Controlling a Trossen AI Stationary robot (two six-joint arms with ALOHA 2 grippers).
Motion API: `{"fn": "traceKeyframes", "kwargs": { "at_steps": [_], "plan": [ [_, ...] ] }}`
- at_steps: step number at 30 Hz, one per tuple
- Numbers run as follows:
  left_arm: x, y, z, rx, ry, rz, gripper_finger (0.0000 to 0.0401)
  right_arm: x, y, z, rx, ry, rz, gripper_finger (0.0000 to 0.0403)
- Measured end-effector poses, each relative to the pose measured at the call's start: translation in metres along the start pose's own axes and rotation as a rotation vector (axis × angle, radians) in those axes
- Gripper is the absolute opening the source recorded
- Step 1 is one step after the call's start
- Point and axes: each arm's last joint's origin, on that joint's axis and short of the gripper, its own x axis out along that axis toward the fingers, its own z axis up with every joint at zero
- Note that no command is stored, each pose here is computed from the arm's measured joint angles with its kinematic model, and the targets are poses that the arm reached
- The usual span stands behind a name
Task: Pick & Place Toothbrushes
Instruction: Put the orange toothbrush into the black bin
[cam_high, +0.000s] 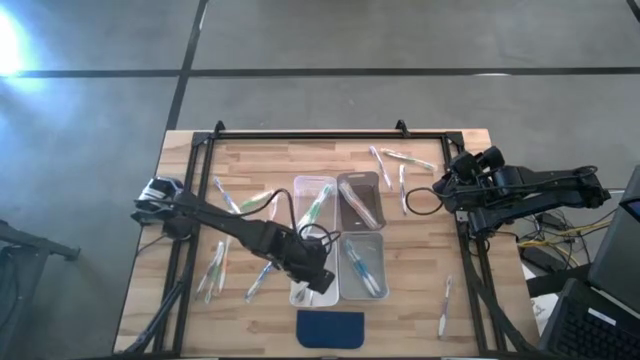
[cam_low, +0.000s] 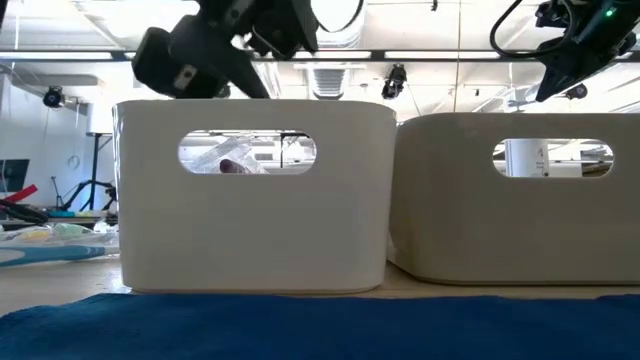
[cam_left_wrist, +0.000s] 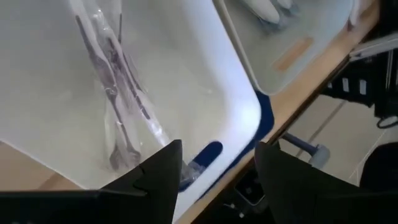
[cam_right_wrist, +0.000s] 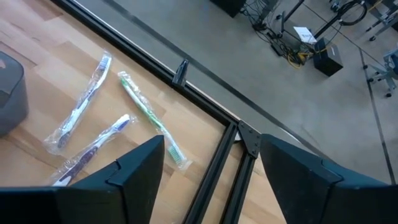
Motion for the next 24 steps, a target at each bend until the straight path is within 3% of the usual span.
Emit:
{"fn": "traceKeyframes", "kwargs": {
  "at_steps": [10,24],
  "plan": [
    [0.007,0.003,0.001,-0.102,-0.044,0.042,0.0192,0.0,0.0,0.0,-0.001,0.0,0.0,0.0246],
    [0.013,0.012,0.003,-0.016,-0.036,0.126,0.0167,0.0,0.0,0.0,0.0,0.0,0.0,0.0219]
  ]
}}
